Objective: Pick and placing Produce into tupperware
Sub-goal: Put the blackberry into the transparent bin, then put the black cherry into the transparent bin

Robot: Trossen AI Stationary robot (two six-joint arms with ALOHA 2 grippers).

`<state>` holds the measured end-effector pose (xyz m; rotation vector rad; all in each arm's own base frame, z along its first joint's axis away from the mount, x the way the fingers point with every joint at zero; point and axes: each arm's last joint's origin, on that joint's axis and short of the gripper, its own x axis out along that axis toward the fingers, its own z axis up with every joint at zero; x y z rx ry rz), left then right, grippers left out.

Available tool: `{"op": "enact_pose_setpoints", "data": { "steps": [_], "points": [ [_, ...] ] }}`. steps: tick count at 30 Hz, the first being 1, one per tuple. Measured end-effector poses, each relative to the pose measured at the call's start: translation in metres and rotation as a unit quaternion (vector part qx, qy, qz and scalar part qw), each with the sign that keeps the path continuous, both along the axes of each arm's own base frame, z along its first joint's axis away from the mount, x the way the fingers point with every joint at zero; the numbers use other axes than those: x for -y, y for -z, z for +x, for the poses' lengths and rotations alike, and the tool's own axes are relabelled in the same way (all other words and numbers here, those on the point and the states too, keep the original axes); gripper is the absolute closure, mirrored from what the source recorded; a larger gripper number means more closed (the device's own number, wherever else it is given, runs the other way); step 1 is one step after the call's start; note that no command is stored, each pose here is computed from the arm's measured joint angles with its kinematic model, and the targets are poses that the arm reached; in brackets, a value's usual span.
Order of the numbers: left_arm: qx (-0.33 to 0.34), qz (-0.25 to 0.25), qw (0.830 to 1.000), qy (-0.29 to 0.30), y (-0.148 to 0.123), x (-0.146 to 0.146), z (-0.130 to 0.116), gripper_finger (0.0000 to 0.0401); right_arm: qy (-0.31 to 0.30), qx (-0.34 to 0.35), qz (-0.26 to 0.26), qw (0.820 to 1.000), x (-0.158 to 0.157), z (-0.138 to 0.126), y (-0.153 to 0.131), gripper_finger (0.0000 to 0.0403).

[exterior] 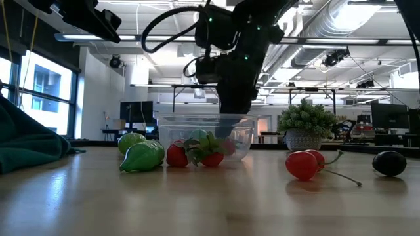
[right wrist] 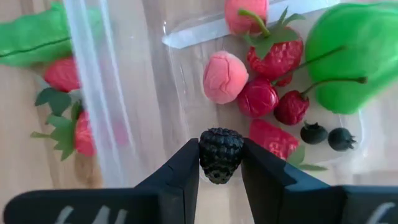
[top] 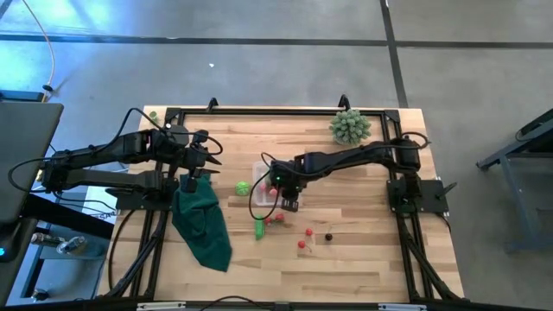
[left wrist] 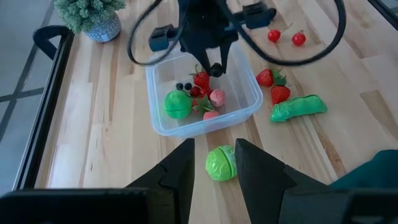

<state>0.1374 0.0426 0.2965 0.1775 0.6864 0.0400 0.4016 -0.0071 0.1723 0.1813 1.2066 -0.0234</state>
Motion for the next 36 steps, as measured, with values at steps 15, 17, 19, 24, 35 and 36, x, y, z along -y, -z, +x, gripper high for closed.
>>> {"op": "enact_pose_setpoints", "data": {
  "steps": [15,17,19,24,35,36],
  "points": [
    [0.0,0.0,1.0,0.0,0.0,0.0,0.0,0.0295,-0.003,0.006,0.008,1.0,0.0,0.004,0.006,0.027],
    [0.0,0.0,1.0,0.0,0.0,0.0,0.0,0.0295,-0.006,0.014,0.011,1.0,0.0,0.004,0.002,0.027],
    [0.0,0.0,1.0,0.0,0.0,0.0,0.0,0.0295,-0.011,0.025,0.012,1.0,0.0,0.002,-0.007,0.027],
    [0.0,0.0,1.0,0.0,0.0,0.0,0.0,0.0295,-0.027,0.07,0.006,0.997,-0.001,-0.01,-0.046,0.0269],
    [0.0,0.0,1.0,0.0,0.0,0.0,0.0,0.0295,-0.053,0.147,-0.074,0.985,-0.036,-0.063,-0.134,0.0269],
    [0.0,0.0,1.0,0.0,0.0,0.0,0.0,0.0295,-0.054,0.144,-0.082,0.985,-0.041,-0.069,-0.137,0.0269]
  ]
}}
